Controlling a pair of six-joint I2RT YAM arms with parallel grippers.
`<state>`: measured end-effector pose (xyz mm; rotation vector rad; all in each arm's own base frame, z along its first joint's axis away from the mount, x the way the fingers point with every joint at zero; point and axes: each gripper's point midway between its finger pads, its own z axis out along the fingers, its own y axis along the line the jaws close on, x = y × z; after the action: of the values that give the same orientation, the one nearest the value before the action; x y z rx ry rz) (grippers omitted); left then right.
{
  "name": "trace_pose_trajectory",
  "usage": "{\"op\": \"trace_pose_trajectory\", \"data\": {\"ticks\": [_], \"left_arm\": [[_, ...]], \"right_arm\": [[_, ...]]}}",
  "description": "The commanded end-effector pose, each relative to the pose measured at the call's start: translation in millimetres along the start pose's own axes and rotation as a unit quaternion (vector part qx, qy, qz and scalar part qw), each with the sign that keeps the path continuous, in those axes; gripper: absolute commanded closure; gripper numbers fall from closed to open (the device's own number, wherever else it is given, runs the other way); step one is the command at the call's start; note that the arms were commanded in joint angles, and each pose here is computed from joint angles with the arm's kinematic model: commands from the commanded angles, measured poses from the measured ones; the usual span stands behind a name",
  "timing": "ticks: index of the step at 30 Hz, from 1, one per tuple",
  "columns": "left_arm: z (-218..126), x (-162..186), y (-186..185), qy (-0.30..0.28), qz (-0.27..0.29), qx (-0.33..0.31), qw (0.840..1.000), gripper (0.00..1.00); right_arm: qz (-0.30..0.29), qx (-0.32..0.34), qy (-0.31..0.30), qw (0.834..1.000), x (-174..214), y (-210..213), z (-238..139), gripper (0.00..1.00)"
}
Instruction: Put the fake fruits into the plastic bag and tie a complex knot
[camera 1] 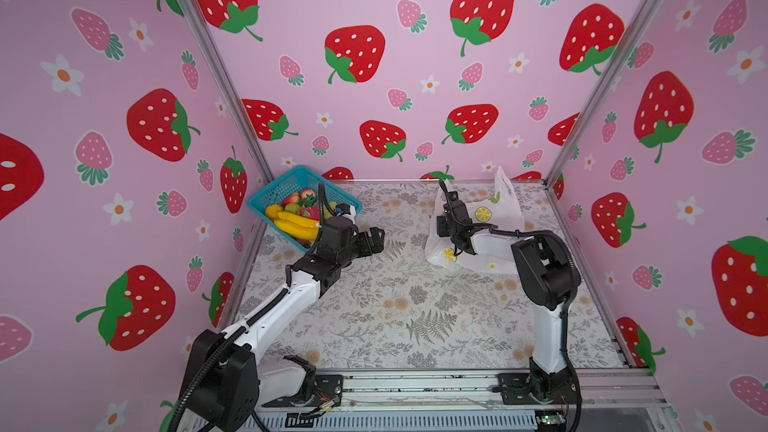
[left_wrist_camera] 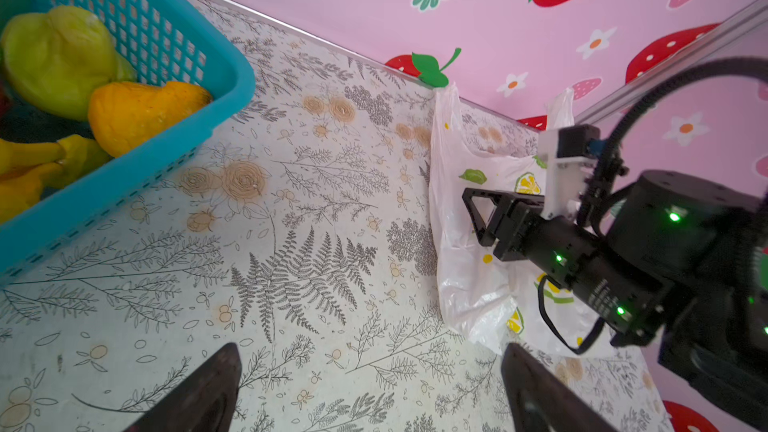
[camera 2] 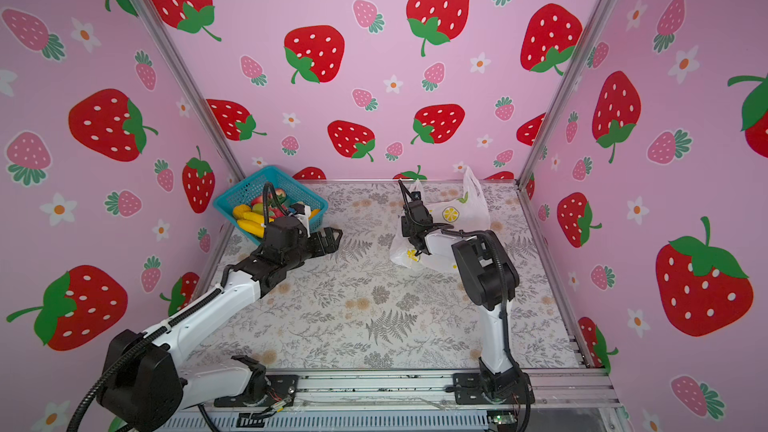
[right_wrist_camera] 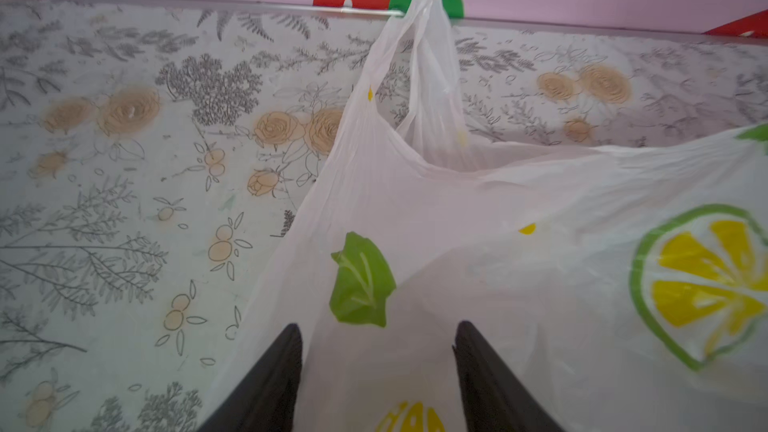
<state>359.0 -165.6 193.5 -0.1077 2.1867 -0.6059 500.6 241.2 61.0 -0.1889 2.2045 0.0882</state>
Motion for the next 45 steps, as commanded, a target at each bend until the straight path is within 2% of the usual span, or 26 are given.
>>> {"op": "trace_pose_trajectory", "data": {"ticks": [1, 4, 6, 7, 9, 12, 14, 16, 17, 19, 23, 27, 31, 34, 36, 40, 45], "left_arm": [[-3.1, -4.8, -11.5, 0.004, 0.022, -0.005, 1.0, 0.01], [-3.9, 0.2, -15.2, 0.013, 0.03, -0.004, 0.999, 0.01], [-5.1, 2.5, -16.1, 0.017, 0.035, -0.002, 0.999, 0.01], [-5.8, 3.3, -15.8, 0.02, 0.036, -0.003, 0.999, 0.01], [-8.0, 2.6, -15.0, 0.02, 0.04, -0.006, 0.999, 0.01], [-10.7, 1.6, -10.7, 0.021, 0.042, -0.02, 0.999, 0.0], [-12.5, 1.0, -10.9, 0.021, 0.035, -0.02, 0.999, 0.0], [-13.9, 1.3, -13.8, 0.021, 0.025, -0.012, 0.999, 0.0], [-14.7, 1.4, -16.8, 0.022, 0.02, -0.004, 1.0, 0.0], [-15.3, 3.3, -20.3, 0.026, 0.01, 0.008, 1.0, 0.0], [-16.5, 6.8, -23.4, 0.034, -0.001, 0.018, 0.999, 0.01], [-19.1, 8.6, -25.0, 0.039, -0.003, 0.02, 0.999, 0.01], [-21.1, 10.4, -23.8, 0.039, -0.002, 0.02, 0.999, 0.01], [-19.9, 10.2, -23.7, 0.039, 0.001, 0.02, 0.999, 0.01], [-19.5, 10.6, -24.1, 0.042, 0.001, 0.019, 0.999, 0.01], [-20.7, 13.8, -24.1, 0.047, 0.001, 0.021, 0.999, 0.01], [-22.0, 15.0, -23.2, 0.048, 0.003, 0.02, 0.999, 0.01]], "right_arm": [[0.014, -0.027, 0.017, 0.999, -0.6, -3.7, 6.6, 0.62], [-0.015, -0.082, 0.016, 0.996, 0.7, 3.9, -9.4, 0.87], [-0.046, -0.122, 0.02, 0.991, 3.1, 11.0, -32.1, 0.96], [-0.063, -0.145, 0.029, 0.987, 7.4, 15.5, -42.7, 0.97], [-0.1, -0.221, 0.055, 0.969, 22.5, 33.9, -71.8, 0.99], [-0.112, -0.347, 0.088, 0.927, 51.2, 69.0, -126.6, 1.0], [-0.122, -0.386, 0.105, 0.908, 71.3, 82.9, -157.7, 1.0], [-0.128, -0.396, 0.128, 0.9, 92.4, 83.5, -178.8, 1.0], [-0.128, -0.391, 0.144, 0.9, 102.7, 77.7, -185.9, 1.0], [-0.126, -0.336, 0.169, 0.918, 116.1, 55.0, -187.2, 0.97], [-0.121, -0.209, 0.198, 0.95, 120.9, 1.6, -187.5, 0.85], [-0.1, -0.135, 0.168, 0.971, 96.5, -26.4, -193.4, 0.64], [-0.057, -0.102, 0.091, 0.989, 47.6, -32.0, -193.1, 0.43], [-0.014, -0.124, 0.047, 0.991, 21.9, -13.7, -182.1, 0.26], [-0.006, -0.113, 0.034, 0.993, 14.8, -4.6, -169.4, 0.19], [-0.021, -0.073, 0.038, 0.996, 11.7, 1.9, -136.0, 0.16], [-0.067, -0.06, 0.083, 0.993, 30.8, 14.1, -102.9, 0.16]]}}
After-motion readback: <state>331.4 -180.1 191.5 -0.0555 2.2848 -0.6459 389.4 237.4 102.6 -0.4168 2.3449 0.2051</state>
